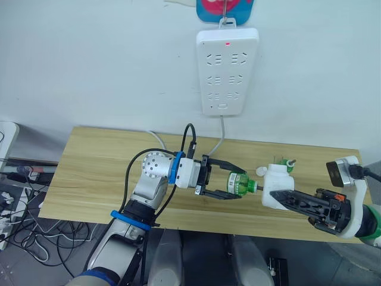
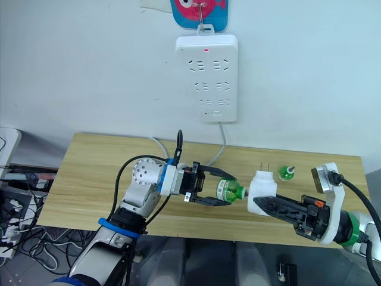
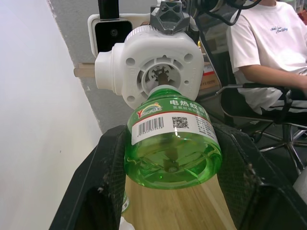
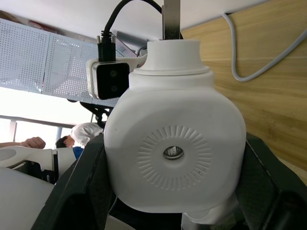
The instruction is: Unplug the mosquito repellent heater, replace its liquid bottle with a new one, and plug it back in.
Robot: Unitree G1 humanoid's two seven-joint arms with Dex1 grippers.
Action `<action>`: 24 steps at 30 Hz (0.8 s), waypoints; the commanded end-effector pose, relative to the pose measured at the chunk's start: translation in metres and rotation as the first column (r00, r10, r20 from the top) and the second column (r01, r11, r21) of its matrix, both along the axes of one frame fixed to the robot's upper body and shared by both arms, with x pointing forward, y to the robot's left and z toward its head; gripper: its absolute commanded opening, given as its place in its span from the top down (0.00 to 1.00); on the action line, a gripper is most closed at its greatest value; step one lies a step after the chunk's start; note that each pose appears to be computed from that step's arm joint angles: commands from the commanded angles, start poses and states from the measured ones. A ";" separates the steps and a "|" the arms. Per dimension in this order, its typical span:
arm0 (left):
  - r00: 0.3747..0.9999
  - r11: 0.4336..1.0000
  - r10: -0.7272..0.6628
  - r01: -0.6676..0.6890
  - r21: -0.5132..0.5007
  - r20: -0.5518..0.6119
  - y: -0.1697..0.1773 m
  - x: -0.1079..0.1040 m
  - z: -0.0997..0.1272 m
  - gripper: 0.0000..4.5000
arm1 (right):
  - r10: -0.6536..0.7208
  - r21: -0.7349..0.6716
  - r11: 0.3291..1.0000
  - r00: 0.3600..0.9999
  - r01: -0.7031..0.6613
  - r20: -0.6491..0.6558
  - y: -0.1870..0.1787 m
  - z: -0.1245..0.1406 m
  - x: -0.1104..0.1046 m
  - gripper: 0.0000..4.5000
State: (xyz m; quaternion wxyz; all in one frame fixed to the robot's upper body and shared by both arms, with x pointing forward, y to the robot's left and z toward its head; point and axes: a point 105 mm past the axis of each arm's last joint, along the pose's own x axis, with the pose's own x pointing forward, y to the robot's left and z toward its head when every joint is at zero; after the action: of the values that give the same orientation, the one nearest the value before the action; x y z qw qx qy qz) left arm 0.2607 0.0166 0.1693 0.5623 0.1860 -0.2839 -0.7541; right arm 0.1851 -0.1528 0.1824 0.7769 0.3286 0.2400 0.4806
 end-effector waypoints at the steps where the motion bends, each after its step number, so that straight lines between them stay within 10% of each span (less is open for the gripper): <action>1: 0.999 0.999 -0.019 0.020 -0.044 0.027 -0.006 -0.004 0.009 0.50 | 0.027 0.014 1.000 1.000 -0.027 0.008 0.004 0.005 -0.006 0.34; 24: 0.999 0.999 -0.032 0.033 -0.015 0.039 -0.013 -0.010 0.003 0.50 | -0.010 0.023 1.000 0.999 0.009 0.047 0.020 0.008 0.006 0.34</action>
State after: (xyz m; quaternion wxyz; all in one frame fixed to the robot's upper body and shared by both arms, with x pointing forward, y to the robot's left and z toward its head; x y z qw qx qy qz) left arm 0.2609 0.0115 0.1699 0.5661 0.1871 -0.2854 -0.7504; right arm 0.1958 -0.1421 0.1805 0.7893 0.3273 0.2310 0.4653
